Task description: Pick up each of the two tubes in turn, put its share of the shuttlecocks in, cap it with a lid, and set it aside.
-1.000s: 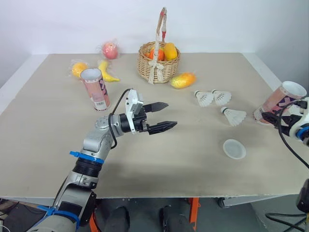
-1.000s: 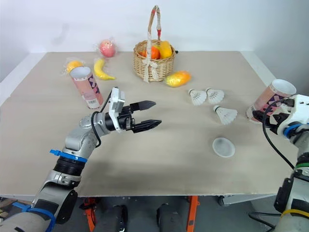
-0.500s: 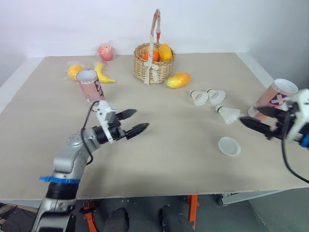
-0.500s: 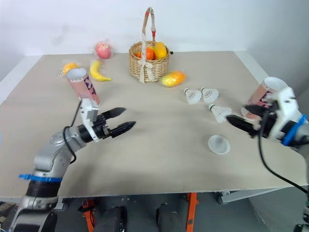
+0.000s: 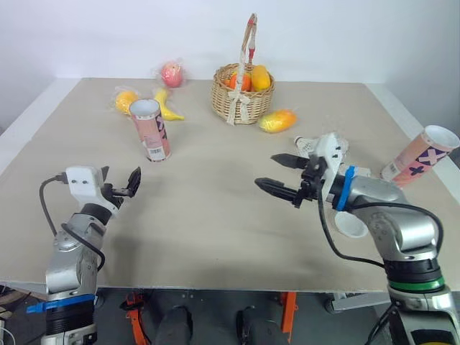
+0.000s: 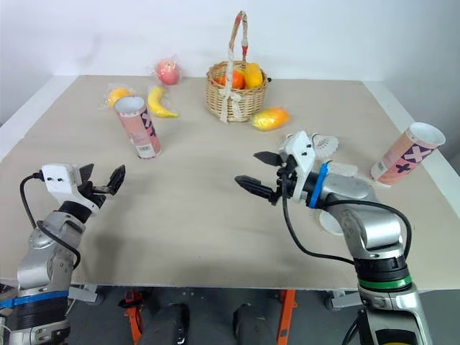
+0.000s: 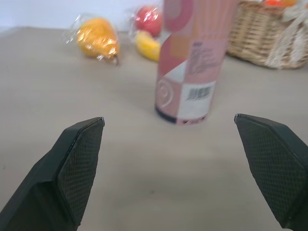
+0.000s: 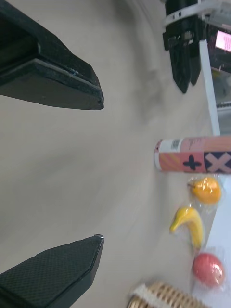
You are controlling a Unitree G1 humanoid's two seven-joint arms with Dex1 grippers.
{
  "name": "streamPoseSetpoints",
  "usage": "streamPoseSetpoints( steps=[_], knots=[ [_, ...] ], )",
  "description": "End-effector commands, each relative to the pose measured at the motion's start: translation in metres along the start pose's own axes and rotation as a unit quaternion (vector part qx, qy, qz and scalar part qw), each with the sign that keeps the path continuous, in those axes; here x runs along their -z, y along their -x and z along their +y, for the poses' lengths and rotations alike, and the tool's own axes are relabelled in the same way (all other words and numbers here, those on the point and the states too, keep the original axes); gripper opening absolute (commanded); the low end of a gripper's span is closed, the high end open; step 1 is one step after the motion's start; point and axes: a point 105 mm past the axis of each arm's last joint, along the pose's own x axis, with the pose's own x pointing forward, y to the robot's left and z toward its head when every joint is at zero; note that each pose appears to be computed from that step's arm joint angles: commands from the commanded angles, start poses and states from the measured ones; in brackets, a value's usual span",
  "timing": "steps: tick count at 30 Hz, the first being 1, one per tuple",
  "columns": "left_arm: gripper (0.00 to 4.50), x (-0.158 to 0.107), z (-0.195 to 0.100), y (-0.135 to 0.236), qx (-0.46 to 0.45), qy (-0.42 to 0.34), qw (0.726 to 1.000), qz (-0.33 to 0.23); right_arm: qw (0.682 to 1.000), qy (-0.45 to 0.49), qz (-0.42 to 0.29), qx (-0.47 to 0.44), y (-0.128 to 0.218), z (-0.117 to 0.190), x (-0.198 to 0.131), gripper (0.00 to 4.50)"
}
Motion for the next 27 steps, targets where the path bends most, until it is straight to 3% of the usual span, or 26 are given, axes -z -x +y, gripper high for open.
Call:
streamPoseSetpoints(
  steps=[1, 11, 27],
  knots=[
    [4.5, -0.005, 0.001, -0.011, 0.009, -0.027, 1.0, -0.006, 0.999, 0.036, -0.029, -0.004, -0.002, 0.005, -0.021, 4.44],
    [4.5, -0.002, -0.009, -0.059, 0.072, -0.06, 0.995, 0.015, 0.998, 0.048, -0.03, 0.006, -0.005, 0.016, -0.023, 4.44],
    [4.5, 0.0, -0.023, -0.114, 0.084, -0.062, 0.994, 0.032, 0.997, 0.054, -0.013, 0.046, 0.008, 0.013, -0.023, 4.44]
  ],
)
